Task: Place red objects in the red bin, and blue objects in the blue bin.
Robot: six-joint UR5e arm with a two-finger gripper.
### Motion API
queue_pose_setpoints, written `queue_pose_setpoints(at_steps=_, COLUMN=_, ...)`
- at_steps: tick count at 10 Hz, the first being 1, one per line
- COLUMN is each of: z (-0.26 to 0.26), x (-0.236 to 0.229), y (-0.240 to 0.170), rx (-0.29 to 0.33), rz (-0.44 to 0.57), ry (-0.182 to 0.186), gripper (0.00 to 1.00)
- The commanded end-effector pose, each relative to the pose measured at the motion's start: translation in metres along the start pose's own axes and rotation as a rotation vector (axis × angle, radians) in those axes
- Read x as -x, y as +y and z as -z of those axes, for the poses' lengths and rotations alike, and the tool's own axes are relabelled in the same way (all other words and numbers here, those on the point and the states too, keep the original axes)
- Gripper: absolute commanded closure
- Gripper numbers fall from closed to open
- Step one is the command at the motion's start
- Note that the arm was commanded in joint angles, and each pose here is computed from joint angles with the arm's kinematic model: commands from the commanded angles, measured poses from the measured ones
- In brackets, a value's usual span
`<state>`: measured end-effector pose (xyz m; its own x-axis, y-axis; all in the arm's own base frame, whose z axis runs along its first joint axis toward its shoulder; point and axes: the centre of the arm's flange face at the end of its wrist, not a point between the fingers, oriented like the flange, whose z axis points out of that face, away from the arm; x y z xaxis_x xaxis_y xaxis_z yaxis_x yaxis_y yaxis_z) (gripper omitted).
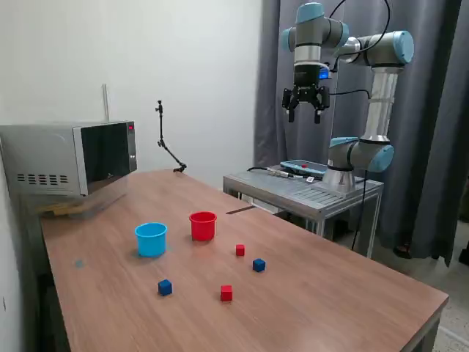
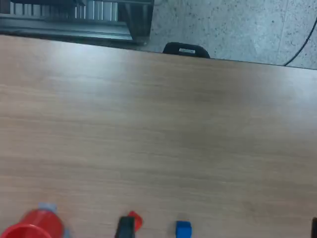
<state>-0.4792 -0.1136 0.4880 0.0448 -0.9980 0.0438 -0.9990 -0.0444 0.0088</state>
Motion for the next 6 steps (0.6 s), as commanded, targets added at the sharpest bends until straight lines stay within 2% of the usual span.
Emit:
queue_pose_setpoints(at_steps=1, z=-0.0023, x=0.0041, y=-0.0006, rx=-0.006, rz=0.006, ry=-0.004, gripper=0.0)
queue_pose_setpoints(at_steps=6, z=-0.0089, x=0.0038, y=0.0035, rx=-0.014, rz=0.007, ry=0.0, gripper=0.0)
